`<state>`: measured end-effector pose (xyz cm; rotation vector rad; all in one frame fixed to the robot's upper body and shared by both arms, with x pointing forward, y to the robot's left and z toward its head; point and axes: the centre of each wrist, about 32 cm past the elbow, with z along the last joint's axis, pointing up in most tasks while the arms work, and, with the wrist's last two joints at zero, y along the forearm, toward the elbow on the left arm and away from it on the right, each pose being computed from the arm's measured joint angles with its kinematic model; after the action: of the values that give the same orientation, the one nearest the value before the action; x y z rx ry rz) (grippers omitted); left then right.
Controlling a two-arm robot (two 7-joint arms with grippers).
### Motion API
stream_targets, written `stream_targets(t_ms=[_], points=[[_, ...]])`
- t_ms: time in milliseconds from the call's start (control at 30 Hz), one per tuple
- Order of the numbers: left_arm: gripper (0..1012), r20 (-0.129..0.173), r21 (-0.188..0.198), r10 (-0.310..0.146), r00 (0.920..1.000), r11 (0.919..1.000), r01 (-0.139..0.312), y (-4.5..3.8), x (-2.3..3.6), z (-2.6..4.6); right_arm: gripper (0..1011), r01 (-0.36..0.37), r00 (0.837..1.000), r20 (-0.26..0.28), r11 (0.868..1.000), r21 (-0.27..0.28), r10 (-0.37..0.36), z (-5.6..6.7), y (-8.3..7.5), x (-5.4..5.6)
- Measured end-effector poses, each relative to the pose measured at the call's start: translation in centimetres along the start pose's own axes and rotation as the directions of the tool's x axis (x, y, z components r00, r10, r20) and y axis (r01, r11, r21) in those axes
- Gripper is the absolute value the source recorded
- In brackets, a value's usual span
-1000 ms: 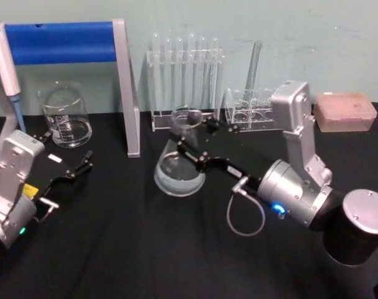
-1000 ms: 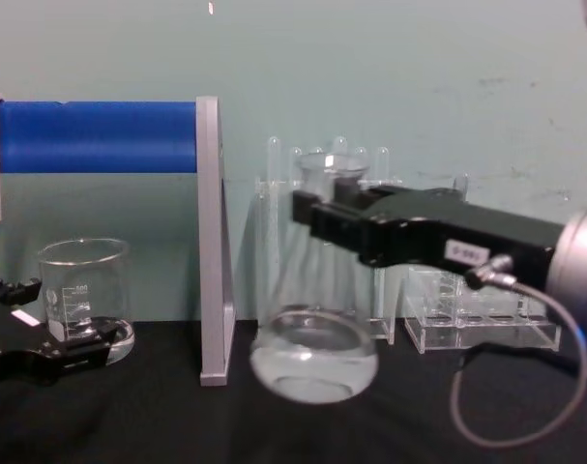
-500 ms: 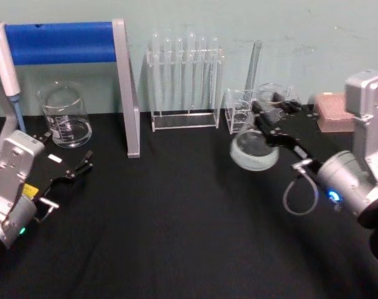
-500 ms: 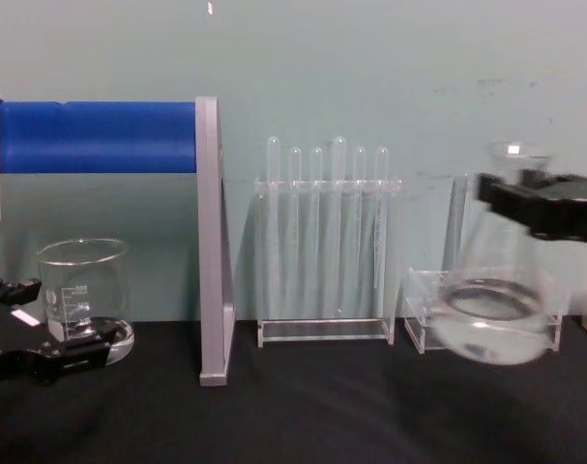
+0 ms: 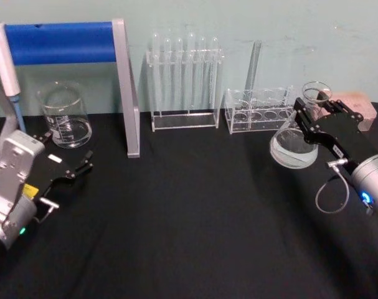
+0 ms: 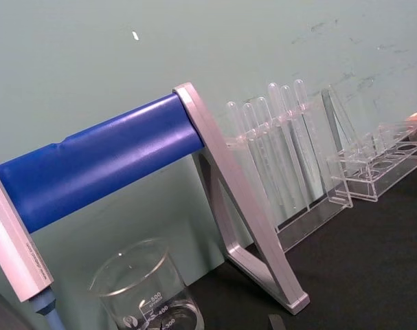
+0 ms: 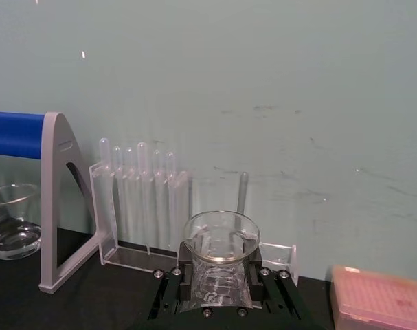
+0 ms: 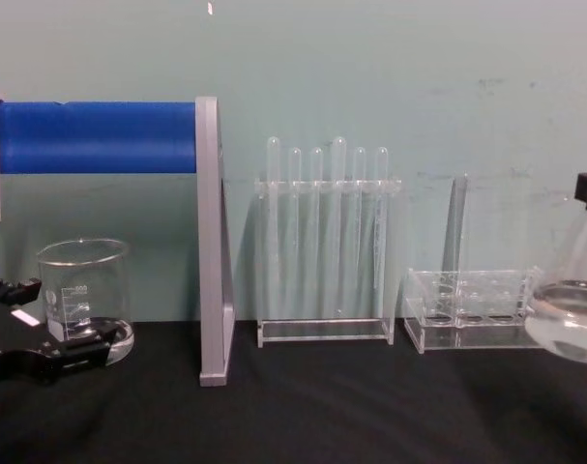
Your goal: Grasp the erlenmeyer flask with one hand, shake it three times, then place it back.
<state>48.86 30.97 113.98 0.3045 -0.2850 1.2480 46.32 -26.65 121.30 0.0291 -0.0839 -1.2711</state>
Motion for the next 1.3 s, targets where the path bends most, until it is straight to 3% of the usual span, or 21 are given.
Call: stream_targets(t_ms=[233,333,433,533,567,667,700,767,900,1100,1300], points=[[1001,0.0,0.0,0.0,1.0,1.0,0.0,0.0,0.0,0.0,448,-0.084,0.996,-0.004,0.996,0.002,0.084,-0.1,1.1,-0.6],[1001,0.0,0.0,0.0,1.0,1.0,0.0,0.0,0.0,0.0,448,-0.15,0.989,-0.005,0.989,0.0,0.15,-0.2,1.8,-1.3],[1001,0.0,0.0,0.0,1.0,1.0,0.0,0.0,0.0,0.0,448,-0.227,0.974,-0.008,0.974,0.001,0.227,-0.2,2.6,-2.2],[1001,0.0,0.0,0.0,1.0,1.0,0.0,0.0,0.0,0.0,449,-0.321,0.947,-0.016,0.947,0.0,0.321,-0.4,3.4,-3.3],[1001,0.0,0.0,0.0,1.0,1.0,0.0,0.0,0.0,0.0,449,-0.321,0.947,-0.016,0.947,0.0,0.321,-0.4,3.4,-3.3],[1001,0.0,0.0,0.0,1.0,1.0,0.0,0.0,0.0,0.0,448,-0.406,0.914,-0.019,0.914,0.004,0.406,-0.4,4.1,-4.4],[1001,0.0,0.0,0.0,1.0,1.0,0.0,0.0,0.0,0.0,448,-0.406,0.914,-0.019,0.914,0.004,0.406,-0.4,4.1,-4.4],[1001,0.0,0.0,0.0,1.0,1.0,0.0,0.0,0.0,0.0,448,-0.45,0.893,-0.022,0.893,0.006,0.45,-0.5,4.5,-5.0],[1001,0.0,0.0,0.0,1.0,1.0,0.0,0.0,0.0,0.0,448,-0.484,0.875,-0.025,0.875,0.009,0.484,-0.6,4.7,-5.5],[1001,0.0,0.0,0.0,1.0,1.0,0.0,0.0,0.0,0.0,448,-0.497,0.867,-0.026,0.868,0.01,0.497,-0.6,4.9,-5.5],[1001,0.0,0.0,0.0,1.0,1.0,0.0,0.0,0.0,0.0,448,-0.493,0.869,-0.026,0.87,0.01,0.494,-0.6,4.8,-5.3]])
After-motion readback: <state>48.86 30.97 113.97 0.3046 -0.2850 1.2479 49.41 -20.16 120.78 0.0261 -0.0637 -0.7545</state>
